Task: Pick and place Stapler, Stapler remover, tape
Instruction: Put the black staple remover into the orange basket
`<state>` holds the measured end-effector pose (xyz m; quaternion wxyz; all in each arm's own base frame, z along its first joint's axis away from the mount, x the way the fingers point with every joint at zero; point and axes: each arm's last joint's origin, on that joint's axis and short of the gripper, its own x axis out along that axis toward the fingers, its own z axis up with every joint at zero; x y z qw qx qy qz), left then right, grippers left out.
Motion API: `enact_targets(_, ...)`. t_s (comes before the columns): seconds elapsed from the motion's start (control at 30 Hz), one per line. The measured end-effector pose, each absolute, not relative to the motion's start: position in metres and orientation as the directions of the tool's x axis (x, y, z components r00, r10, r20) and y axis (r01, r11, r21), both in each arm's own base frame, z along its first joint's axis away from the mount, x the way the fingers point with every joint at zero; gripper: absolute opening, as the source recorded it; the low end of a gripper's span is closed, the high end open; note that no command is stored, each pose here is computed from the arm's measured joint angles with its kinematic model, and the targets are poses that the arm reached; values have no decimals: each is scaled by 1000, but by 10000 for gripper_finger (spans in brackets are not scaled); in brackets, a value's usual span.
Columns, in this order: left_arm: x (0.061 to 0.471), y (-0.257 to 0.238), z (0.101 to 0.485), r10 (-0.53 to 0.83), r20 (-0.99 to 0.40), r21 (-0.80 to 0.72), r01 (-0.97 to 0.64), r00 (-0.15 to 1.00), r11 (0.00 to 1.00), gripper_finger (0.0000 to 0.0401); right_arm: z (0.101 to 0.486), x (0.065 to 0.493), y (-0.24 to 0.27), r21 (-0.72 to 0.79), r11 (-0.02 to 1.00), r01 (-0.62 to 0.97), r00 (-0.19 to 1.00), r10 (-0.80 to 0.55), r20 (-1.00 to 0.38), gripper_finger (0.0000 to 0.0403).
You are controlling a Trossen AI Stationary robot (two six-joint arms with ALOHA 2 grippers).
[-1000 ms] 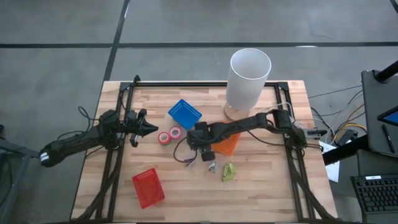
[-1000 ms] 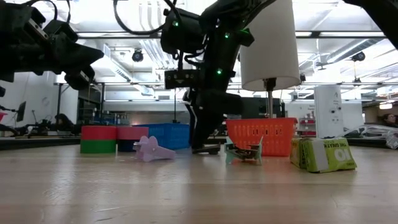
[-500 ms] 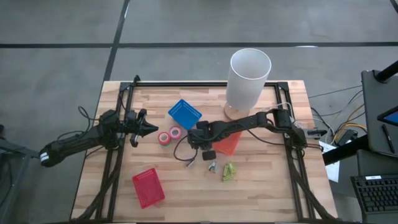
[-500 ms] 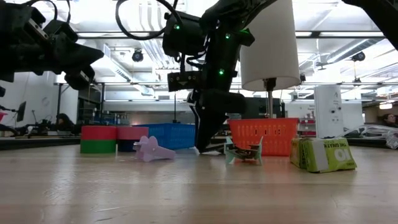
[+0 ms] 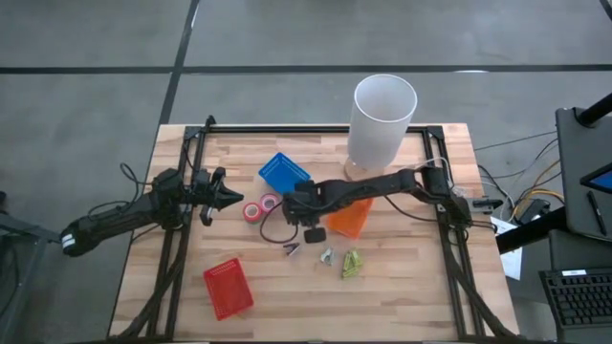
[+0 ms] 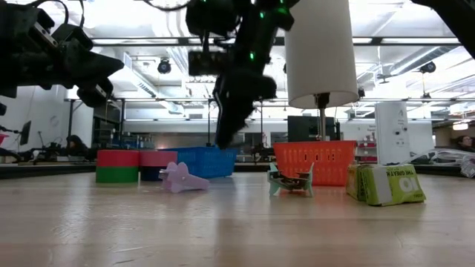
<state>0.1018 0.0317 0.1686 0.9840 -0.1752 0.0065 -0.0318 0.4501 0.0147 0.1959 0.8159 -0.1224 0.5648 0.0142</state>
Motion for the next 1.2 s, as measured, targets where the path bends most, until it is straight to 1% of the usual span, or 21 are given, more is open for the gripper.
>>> enact_targets(0.1, 102, 32, 169, -65, -2, -345, 61, 998, 937, 21, 209, 449, 14, -172, 975, -138, 337, -117, -934, 58)
enact_targets(0.27, 102, 32, 169, -65, -2, -345, 61, 998, 937, 18, 222, 441, 12, -151, 985, -81, 254, -126, -959, 58)
enact_targets(0.5, 102, 32, 169, -65, -1, -345, 61, 998, 937, 20, 219, 425, 9, -216, 976, -5, 156, -212, -965, 59)
enact_targets(0.67, 102, 32, 169, -65, -2, -346, 60, 998, 936, 19, 219, 409, 8, -232, 972, 27, 125, -234, -964, 59)
enact_targets(0.9, 102, 32, 168, -65, -3, -346, 60, 998, 936, 19, 226, 375, 5, -277, 955, 109, 128, -290, -948, 59)
enact_targets(1.1, 102, 32, 168, -65, -5, -347, 59, 998, 936, 21, 218, 349, 3, -269, 950, 157, 270, -303, -914, 59)
enact_targets(1.2, 102, 32, 168, -65, -6, -347, 59, 998, 936, 20, 210, 337, 0, -261, 950, 173, 312, -304, -900, 59)
